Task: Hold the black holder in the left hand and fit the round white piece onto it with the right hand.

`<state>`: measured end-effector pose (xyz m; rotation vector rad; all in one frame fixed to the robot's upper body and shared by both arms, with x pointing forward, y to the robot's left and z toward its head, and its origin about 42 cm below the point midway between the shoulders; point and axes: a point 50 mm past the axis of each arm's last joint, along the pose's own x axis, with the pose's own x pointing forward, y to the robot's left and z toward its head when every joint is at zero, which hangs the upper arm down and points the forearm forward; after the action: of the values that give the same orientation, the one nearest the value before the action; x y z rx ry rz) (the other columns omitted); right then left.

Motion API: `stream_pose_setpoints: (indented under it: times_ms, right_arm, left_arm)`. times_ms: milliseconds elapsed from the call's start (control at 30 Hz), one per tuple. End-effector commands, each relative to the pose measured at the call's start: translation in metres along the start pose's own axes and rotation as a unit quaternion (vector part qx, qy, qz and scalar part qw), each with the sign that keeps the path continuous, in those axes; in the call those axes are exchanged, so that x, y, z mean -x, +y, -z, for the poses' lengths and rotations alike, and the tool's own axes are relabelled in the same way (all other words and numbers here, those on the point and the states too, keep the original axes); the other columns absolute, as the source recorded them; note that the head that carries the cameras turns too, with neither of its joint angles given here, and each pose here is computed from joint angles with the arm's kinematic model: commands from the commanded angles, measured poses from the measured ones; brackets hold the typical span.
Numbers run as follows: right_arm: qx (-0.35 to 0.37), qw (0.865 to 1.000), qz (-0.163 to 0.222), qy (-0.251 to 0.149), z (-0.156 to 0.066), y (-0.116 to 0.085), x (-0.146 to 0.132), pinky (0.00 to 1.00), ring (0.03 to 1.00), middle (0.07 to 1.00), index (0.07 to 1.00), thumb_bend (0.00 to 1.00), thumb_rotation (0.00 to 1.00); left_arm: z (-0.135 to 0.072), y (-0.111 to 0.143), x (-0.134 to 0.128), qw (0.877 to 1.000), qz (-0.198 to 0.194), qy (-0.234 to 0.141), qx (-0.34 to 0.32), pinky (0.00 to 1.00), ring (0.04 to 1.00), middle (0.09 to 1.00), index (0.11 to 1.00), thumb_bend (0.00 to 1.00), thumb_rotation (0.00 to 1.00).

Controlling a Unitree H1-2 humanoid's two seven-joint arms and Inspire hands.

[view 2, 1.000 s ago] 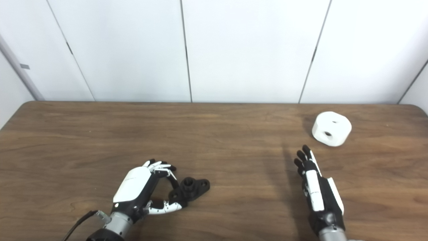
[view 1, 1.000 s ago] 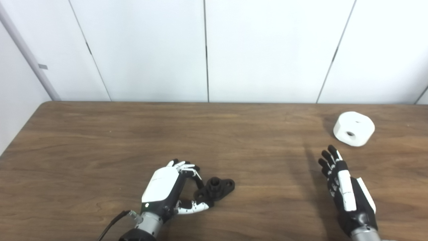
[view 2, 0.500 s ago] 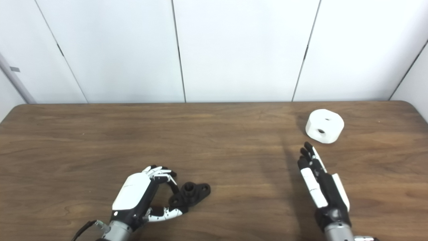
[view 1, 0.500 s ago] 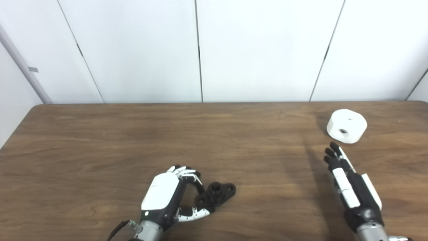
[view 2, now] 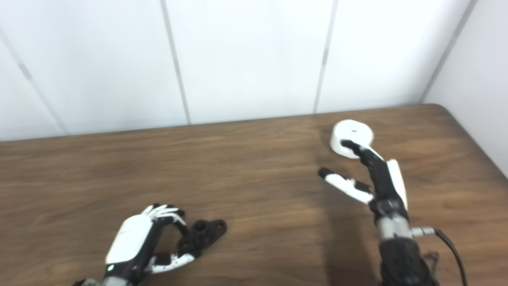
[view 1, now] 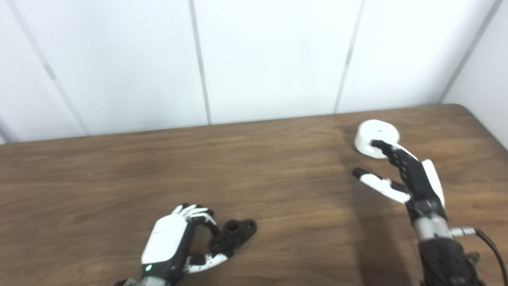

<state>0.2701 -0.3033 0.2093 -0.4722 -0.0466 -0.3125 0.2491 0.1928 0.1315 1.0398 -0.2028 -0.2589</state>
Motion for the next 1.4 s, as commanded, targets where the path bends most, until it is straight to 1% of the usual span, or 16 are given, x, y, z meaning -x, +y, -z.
stream_pose_setpoints:
  times_ms: [0, 67, 133, 300, 500, 533, 633, 800, 867, 967, 1067, 1200, 1367]
  right_arm:
    - [0.03, 0.998, 0.029, -0.046, -0.022, -0.014, -0.011, 0.84, 0.856, 0.831, 0.742, 0.8, 0.33]
    - [0.063, 0.996, 0.036, -0.053, -0.028, -0.019, -0.017, 0.81, 0.845, 0.827, 0.741, 0.81, 0.33]
    - [0.083, 0.994, 0.043, -0.058, -0.033, -0.022, -0.025, 0.75, 0.824, 0.821, 0.74, 0.83, 0.34]
    - [0.117, 0.99, 0.048, -0.066, -0.04, -0.029, -0.046, 0.85, 0.872, 0.852, 0.751, 0.84, 0.29]
    - [0.172, 0.981, 0.046, -0.074, -0.045, -0.035, -0.073, 0.87, 0.894, 0.877, 0.759, 0.87, 0.26]
    - [0.182, 0.98, 0.044, -0.074, -0.044, -0.036, -0.078, 0.89, 0.905, 0.882, 0.753, 0.88, 0.25]
    - [0.204, 0.976, 0.037, -0.067, -0.043, -0.037, -0.091, 0.91, 0.917, 0.888, 0.754, 0.89, 0.25]
    - [0.245, 0.968, 0.01, -0.046, -0.04, -0.039, -0.114, 1.0, 0.963, 0.94, 0.774, 0.89, 0.25]
    - [0.259, 0.965, 0.001, -0.036, -0.038, -0.04, -0.122, 1.0, 0.988, 0.963, 0.789, 0.89, 0.27]
    - [0.285, 0.958, -0.013, -0.018, -0.034, -0.043, -0.135, 1.0, 0.998, 0.983, 0.793, 0.9, 0.27]
    - [0.299, 0.954, -0.02, -0.005, -0.03, -0.046, -0.144, 1.0, 1.0, 0.997, 0.792, 0.93, 0.27]
    - [0.311, 0.95, -0.027, 0.012, -0.026, -0.048, -0.154, 1.0, 1.0, 1.0, 0.799, 0.96, 0.27]
    - [0.327, 0.944, -0.031, 0.025, -0.023, -0.049, -0.164, 1.0, 1.0, 1.0, 0.807, 0.98, 0.26]
  left_arm:
    - [0.005, 0.002, 0.004, 1.0, 0.01, -0.003, -0.013, 0.92, 0.846, 0.756, 0.486, 0.52, 0.05]
    - [0.005, 0.003, 0.004, 1.0, 0.011, -0.003, -0.013, 0.92, 0.845, 0.755, 0.486, 0.52, 0.04]
    - [0.006, 0.005, 0.005, 1.0, 0.012, -0.002, -0.012, 0.92, 0.844, 0.754, 0.486, 0.52, 0.04]
    - [0.007, 0.006, 0.006, 1.0, 0.014, -0.001, -0.013, 0.91, 0.84, 0.75, 0.486, 0.52, 0.04]
    - [0.009, 0.007, 0.006, 1.0, 0.015, 0.0, -0.013, 0.9, 0.834, 0.745, 0.486, 0.52, 0.04]
    - [0.009, 0.007, 0.006, 1.0, 0.016, 0.0, -0.014, 0.9, 0.834, 0.745, 0.486, 0.52, 0.04]
    - [0.01, 0.008, 0.006, 1.0, 0.016, 0.0, -0.012, 0.9, 0.834, 0.743, 0.486, 0.52, 0.04]
    - [0.01, 0.008, 0.006, 1.0, 0.017, 0.001, -0.01, 0.89, 0.829, 0.742, 0.486, 0.52, 0.04]
    - [0.01, 0.009, 0.007, 1.0, 0.017, 0.0, -0.011, 0.89, 0.829, 0.742, 0.486, 0.52, 0.04]
    - [0.01, 0.009, 0.008, 1.0, 0.016, 0.003, -0.008, 0.89, 0.831, 0.744, 0.486, 0.52, 0.04]
    - [0.009, 0.009, 0.008, 1.0, 0.015, 0.001, -0.004, 0.89, 0.829, 0.741, 0.486, 0.52, 0.04]
    - [0.009, 0.01, 0.009, 1.0, 0.017, 0.003, -0.002, 0.9, 0.83, 0.742, 0.486, 0.52, 0.04]
    - [0.009, 0.01, 0.009, 1.0, 0.018, 0.004, -0.007, 0.89, 0.828, 0.741, 0.486, 0.52, 0.04]
